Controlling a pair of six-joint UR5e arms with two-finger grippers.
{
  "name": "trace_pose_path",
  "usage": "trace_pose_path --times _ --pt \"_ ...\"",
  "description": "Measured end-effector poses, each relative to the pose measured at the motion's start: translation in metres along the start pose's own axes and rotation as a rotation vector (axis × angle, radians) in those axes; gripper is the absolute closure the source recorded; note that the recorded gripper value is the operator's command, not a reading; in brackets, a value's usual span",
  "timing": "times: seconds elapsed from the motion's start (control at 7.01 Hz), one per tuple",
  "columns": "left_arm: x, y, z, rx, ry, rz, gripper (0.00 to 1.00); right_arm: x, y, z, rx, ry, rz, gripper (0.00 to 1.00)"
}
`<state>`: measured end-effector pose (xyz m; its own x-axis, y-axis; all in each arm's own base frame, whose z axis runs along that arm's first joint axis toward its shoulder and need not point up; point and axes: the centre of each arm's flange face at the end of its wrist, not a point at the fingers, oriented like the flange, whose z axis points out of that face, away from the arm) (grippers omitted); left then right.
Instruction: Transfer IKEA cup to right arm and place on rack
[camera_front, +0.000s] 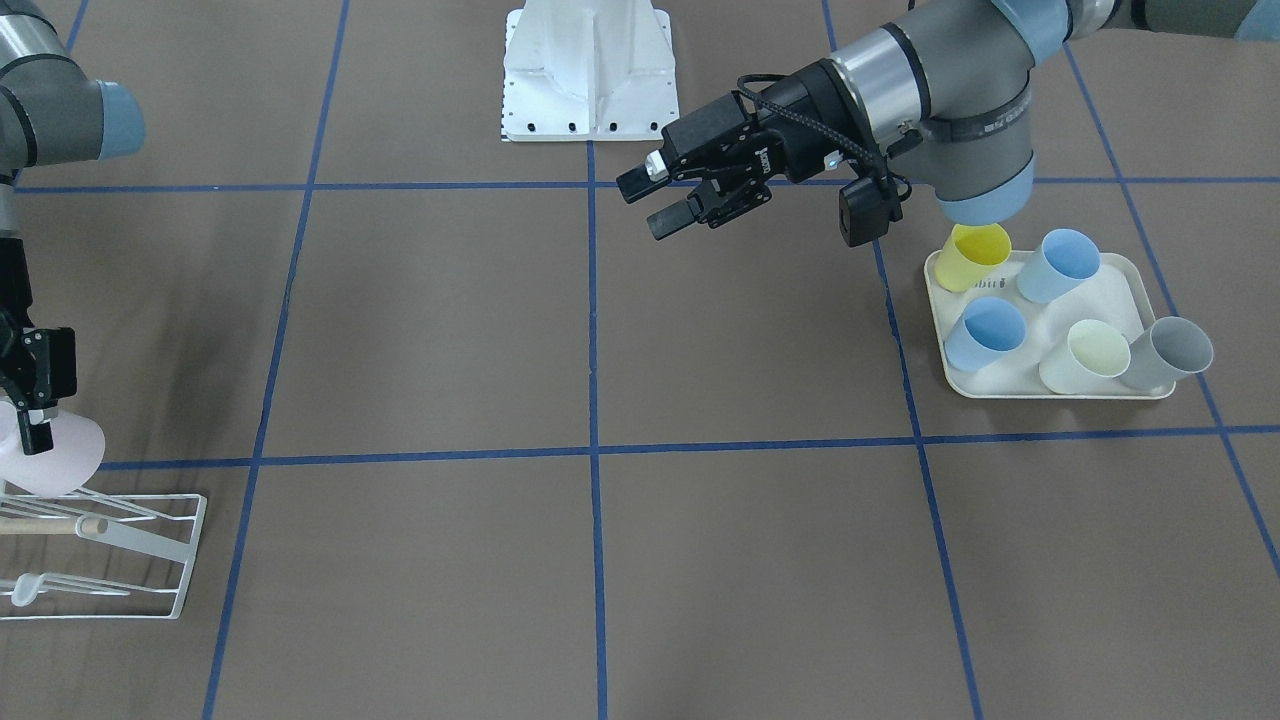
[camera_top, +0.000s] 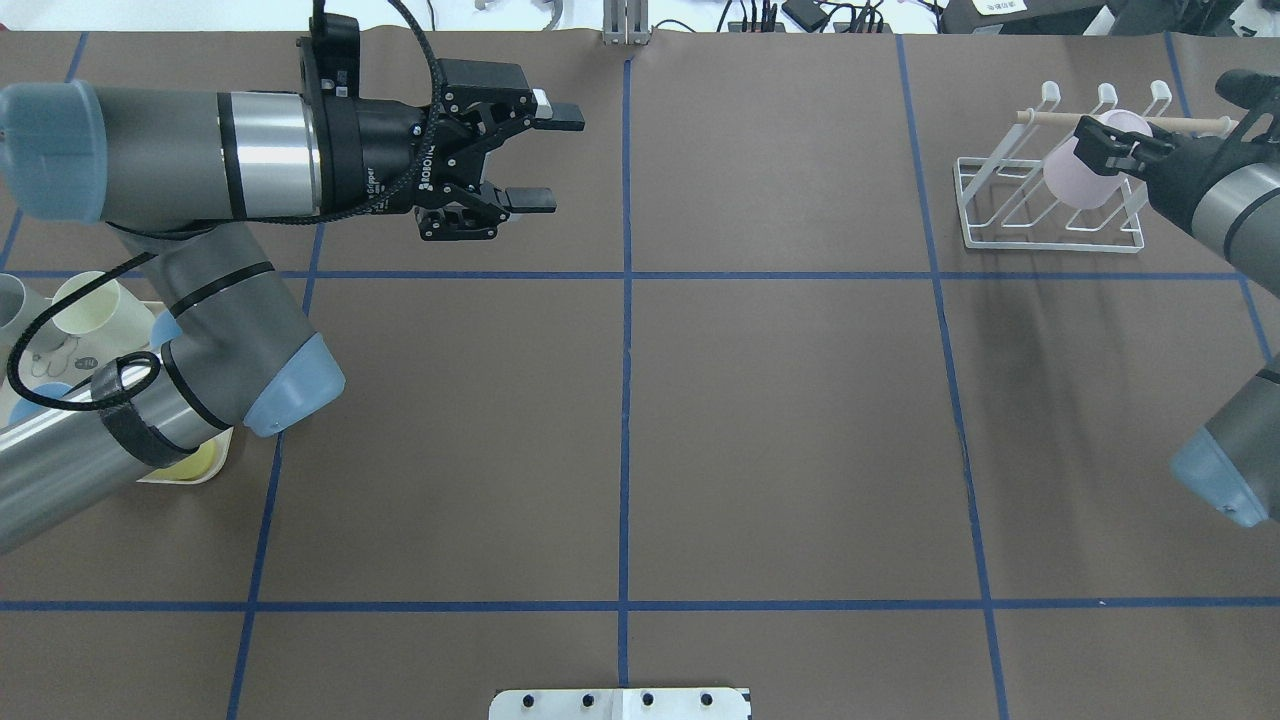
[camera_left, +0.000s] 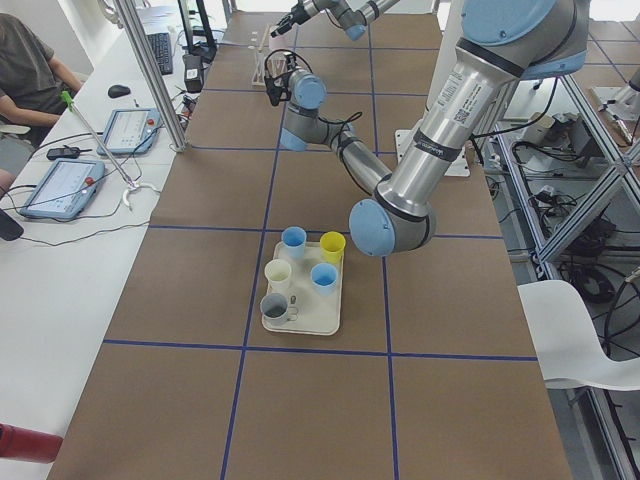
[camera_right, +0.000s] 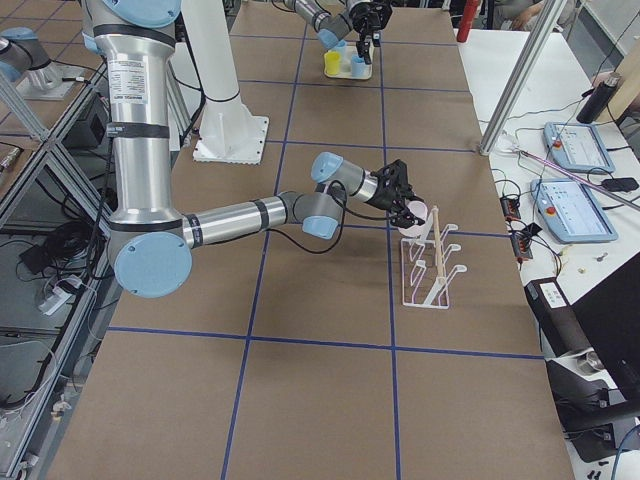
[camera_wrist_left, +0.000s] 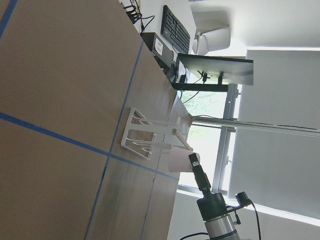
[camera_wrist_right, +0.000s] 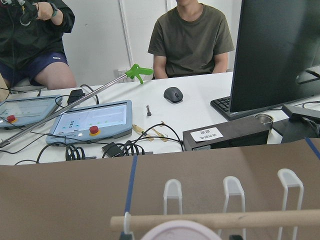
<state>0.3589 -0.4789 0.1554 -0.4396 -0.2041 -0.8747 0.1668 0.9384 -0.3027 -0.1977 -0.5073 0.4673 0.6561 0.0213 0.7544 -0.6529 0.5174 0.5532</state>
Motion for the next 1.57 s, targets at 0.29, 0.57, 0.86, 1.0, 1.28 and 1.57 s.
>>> trace_pose_path --times 0.29,0.57,0.86,1.0,1.28,1.57 --pt "0.0 0.0 0.0 0.0 0.0 0.0 0.12 0.0 0.0 0.001 0.002 -0.001 -0.007 1.0" --pt "0.0 0.0 0.0 -0.001 0.001 0.0 0.12 0.001 0.004 0.009 -0.003 0.004 -0.009 0.83" --pt "0.001 0.001 0.0 -0.001 0.002 0.001 0.12 0.003 0.009 0.018 -0.011 0.012 -0.009 0.0" --pt "0.001 0.001 0.0 -0.001 0.002 0.001 0.12 0.005 0.011 0.022 -0.015 0.016 -0.007 0.0" --pt "0.0 -0.004 -0.005 0.008 -0.001 0.006 0.12 0.002 0.01 0.021 -0.019 0.007 0.002 0.0" --pt "-0.025 -0.025 -0.034 0.054 -0.048 0.117 0.13 -0.01 0.006 0.0 -0.08 -0.064 0.013 0.0"
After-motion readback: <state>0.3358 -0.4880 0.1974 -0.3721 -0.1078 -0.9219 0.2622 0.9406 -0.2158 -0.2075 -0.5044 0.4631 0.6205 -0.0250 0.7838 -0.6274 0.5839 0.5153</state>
